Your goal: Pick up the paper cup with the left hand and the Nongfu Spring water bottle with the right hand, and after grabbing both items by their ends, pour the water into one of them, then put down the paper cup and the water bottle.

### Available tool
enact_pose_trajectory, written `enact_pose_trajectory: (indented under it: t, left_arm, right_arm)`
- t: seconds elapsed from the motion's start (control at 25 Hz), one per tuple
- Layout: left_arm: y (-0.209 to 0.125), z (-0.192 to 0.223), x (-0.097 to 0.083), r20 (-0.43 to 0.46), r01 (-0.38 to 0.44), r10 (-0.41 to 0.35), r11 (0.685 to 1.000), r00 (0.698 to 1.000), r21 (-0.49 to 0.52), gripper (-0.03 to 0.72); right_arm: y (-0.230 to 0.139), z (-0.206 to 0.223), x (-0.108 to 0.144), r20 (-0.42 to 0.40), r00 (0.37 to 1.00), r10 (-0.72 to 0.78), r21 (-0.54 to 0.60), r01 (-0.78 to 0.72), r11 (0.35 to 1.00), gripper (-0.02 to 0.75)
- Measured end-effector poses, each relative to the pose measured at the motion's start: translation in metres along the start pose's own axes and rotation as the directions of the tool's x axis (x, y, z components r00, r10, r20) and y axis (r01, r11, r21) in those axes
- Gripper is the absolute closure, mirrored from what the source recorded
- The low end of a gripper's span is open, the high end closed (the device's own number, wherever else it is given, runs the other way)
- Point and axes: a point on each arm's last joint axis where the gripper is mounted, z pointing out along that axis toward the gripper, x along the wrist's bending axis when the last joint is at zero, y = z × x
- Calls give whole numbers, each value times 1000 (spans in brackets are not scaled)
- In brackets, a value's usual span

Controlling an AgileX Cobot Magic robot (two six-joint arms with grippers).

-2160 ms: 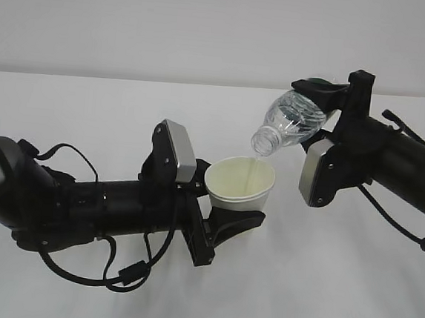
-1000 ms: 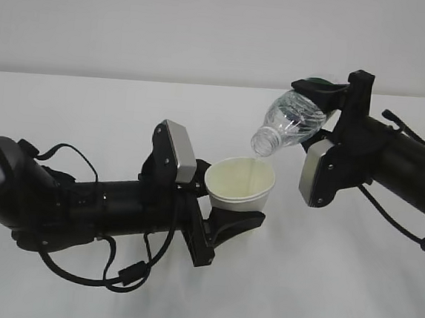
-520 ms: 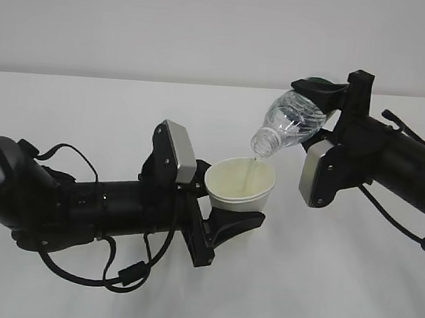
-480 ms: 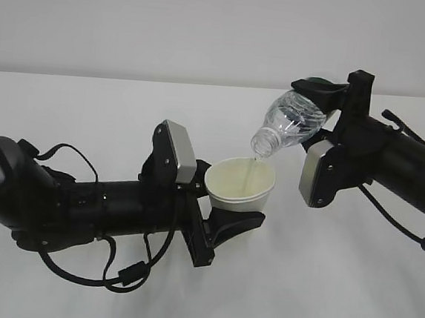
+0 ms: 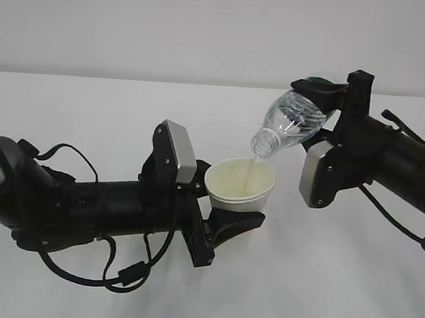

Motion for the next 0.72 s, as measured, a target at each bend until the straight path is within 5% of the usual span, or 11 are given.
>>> enact_pose_trajectory:
  t: [0.72]
  left_arm:
    - [0,0,0,2,-1,1,1000,1000,0,225]
  right_arm:
    - [0,0,0,0,1000,-15,0,15,1000,274]
